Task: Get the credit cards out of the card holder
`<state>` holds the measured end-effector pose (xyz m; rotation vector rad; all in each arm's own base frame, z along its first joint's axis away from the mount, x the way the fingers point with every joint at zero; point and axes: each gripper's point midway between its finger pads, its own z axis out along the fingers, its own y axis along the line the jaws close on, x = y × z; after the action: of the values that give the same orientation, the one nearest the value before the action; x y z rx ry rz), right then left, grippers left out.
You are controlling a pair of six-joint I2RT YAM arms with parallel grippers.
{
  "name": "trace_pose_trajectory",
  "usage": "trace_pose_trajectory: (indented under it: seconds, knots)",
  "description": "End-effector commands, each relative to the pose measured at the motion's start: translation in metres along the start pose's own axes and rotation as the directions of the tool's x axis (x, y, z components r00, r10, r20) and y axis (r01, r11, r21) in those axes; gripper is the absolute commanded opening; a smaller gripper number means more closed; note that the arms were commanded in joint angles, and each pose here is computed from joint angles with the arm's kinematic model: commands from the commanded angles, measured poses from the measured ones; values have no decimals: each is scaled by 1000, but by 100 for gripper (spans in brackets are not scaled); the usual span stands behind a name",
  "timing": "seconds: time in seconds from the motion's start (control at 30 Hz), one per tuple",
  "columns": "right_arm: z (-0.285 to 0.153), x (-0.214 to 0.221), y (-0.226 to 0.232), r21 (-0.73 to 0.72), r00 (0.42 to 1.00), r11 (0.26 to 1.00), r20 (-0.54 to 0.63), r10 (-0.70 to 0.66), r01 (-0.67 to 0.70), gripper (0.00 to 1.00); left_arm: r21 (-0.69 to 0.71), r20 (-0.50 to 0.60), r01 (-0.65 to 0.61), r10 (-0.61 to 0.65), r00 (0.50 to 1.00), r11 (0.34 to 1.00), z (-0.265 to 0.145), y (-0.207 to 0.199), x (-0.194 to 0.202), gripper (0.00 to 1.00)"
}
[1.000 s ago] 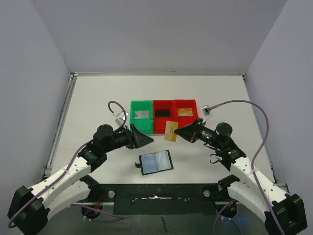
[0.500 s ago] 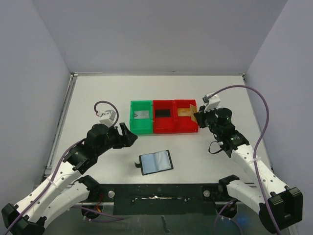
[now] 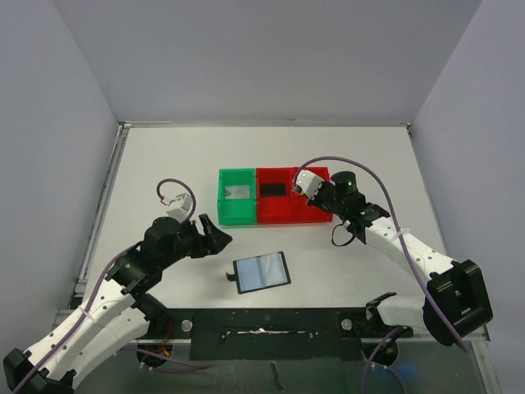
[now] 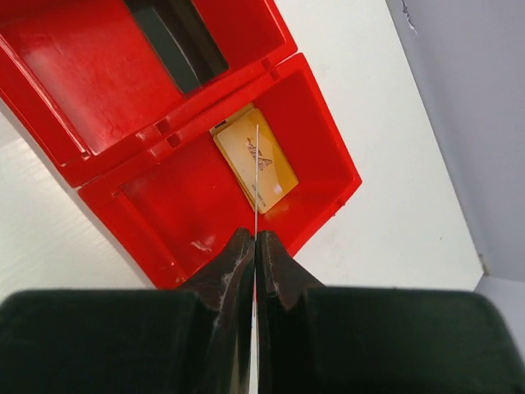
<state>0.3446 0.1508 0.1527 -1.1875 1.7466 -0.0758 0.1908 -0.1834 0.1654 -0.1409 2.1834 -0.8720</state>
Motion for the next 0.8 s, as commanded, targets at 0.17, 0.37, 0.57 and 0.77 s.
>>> trace_pose_trajectory:
  seconds: [0.17,0.37,0.57,0.77]
  knots:
    - [23,-14,-37,17,971,971,23,-238,238,0,119,-1,55,-56,998,991,2,-23,-1,72]
    - [44,-4,-39,-28,958,957,0,-288,288,0,123,-8,62,-62,998,990,1,-23,0,72]
    - [65,4,-39,-86,929,926,-23,-370,367,0,135,-3,70,-70,998,988,-1,-26,-2,72]
    - [90,11,-45,-128,903,899,-45,-427,419,0,169,24,101,-107,994,980,0,-33,-8,72]
